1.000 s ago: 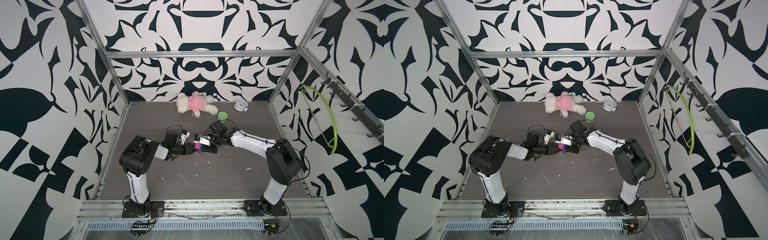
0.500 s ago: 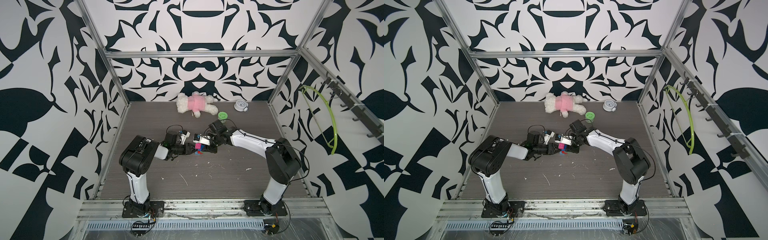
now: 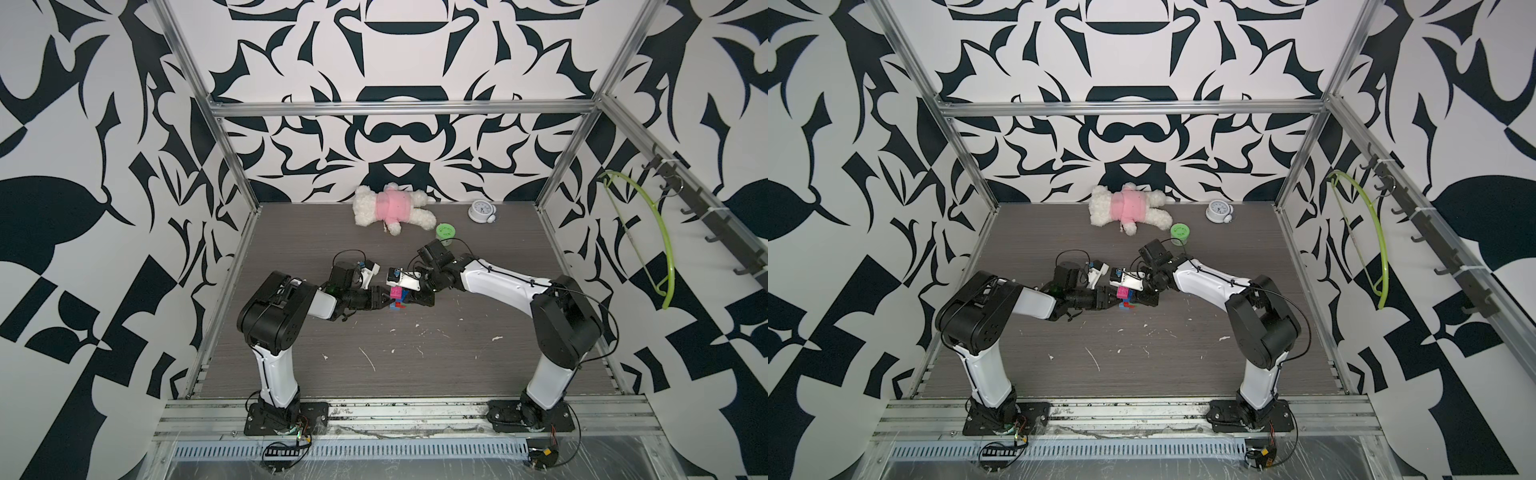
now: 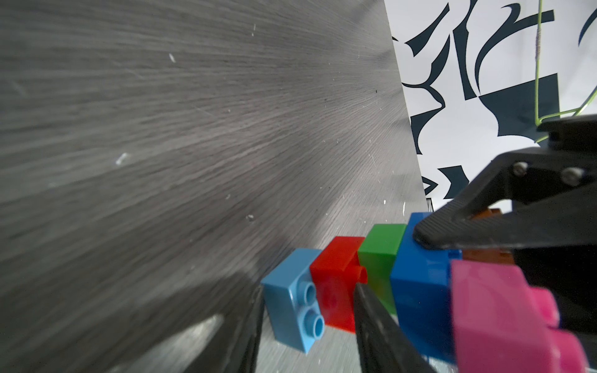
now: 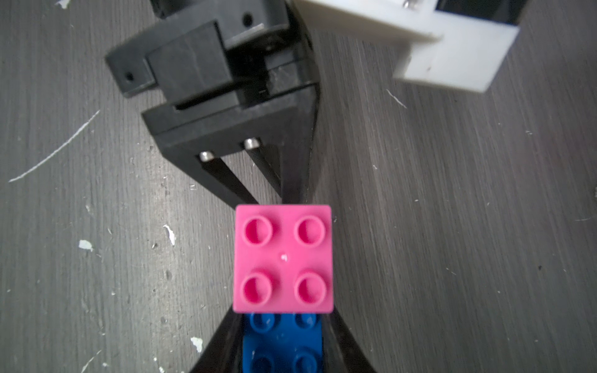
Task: Assemble the letter y with lego
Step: Assemble the lego brick with the lego brick, then place the lego brick at the center of the board.
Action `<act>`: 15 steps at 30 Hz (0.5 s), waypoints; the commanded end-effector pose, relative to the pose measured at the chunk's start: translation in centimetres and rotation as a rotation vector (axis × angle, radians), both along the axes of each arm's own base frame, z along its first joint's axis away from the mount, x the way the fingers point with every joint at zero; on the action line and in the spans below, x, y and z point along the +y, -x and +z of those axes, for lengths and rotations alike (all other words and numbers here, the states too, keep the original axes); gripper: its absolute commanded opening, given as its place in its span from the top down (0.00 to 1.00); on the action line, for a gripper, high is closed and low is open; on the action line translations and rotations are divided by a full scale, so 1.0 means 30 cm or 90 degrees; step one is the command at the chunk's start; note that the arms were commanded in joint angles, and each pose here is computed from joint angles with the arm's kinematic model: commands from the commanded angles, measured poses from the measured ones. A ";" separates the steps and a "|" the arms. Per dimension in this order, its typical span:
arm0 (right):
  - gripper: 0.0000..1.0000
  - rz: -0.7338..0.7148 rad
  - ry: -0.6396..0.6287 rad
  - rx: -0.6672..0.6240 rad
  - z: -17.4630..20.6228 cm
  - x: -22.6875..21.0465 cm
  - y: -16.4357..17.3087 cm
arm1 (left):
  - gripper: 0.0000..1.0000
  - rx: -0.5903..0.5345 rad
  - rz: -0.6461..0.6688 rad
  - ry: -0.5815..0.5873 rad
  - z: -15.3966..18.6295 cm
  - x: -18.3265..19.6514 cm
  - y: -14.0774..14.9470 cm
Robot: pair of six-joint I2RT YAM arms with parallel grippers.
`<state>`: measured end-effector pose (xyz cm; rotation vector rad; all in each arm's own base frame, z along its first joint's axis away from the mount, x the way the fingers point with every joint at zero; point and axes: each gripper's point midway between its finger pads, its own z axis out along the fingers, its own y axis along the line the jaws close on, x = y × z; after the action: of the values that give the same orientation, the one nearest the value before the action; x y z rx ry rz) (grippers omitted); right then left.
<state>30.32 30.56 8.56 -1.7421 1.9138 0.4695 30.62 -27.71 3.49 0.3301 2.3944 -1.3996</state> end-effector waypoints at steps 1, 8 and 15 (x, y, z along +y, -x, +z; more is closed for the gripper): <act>0.64 0.018 -0.025 -0.012 0.064 0.025 0.005 | 0.49 0.123 0.039 -0.107 -0.178 0.095 0.094; 0.64 0.017 -0.031 -0.015 0.074 0.028 0.003 | 0.48 0.117 0.049 -0.089 -0.153 0.104 0.076; 0.65 0.017 -0.037 -0.016 0.082 0.029 0.001 | 0.46 0.107 0.056 -0.069 -0.125 0.107 0.060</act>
<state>30.15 30.68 8.61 -1.7465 1.9077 0.4834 30.91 -26.66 3.72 0.2818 2.3998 -1.3938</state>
